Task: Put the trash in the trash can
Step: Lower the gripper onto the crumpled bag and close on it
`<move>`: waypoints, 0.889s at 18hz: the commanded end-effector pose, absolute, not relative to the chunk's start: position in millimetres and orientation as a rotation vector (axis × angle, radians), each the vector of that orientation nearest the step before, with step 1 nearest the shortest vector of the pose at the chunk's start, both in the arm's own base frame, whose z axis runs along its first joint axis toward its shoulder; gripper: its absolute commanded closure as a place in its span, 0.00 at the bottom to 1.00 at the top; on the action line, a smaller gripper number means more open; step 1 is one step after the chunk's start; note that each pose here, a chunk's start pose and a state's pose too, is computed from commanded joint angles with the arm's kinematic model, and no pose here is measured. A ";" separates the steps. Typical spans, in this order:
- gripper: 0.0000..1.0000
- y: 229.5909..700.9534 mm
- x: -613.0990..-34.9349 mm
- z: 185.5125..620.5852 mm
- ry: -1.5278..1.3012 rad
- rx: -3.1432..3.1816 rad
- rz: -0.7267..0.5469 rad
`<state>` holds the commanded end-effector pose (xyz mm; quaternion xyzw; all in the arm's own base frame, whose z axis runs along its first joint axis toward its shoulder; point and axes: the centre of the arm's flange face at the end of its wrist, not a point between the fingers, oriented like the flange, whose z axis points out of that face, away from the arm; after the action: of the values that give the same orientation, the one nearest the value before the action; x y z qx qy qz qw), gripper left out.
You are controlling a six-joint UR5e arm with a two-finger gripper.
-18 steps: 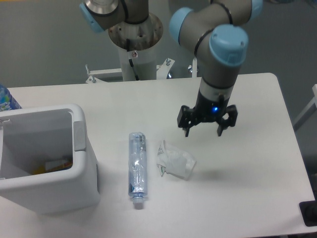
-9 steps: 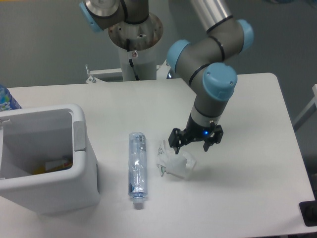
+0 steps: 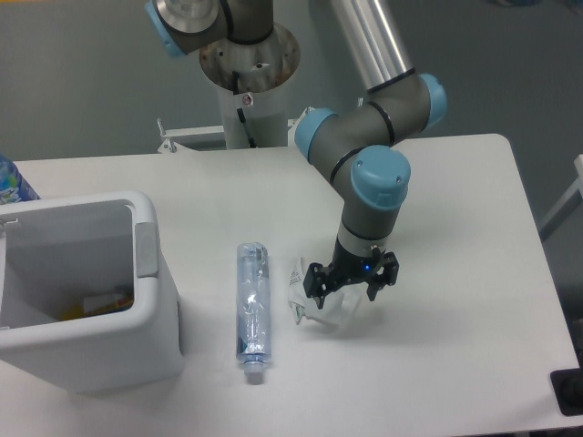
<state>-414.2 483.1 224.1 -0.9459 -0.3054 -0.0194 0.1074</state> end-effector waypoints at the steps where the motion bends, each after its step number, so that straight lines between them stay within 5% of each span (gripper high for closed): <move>1: 0.34 483.7 -413.3 223.9 -0.902 -2.785 -0.059; 9: 0.63 482.3 -411.6 225.2 -0.907 -2.786 -0.061; 14: 0.94 485.5 -416.0 237.1 -0.900 -2.767 -0.038; 16: 0.95 488.6 -421.4 247.0 -0.893 -2.748 -0.022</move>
<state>-421.4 488.6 247.0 -0.9435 -0.3067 -0.0074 0.1256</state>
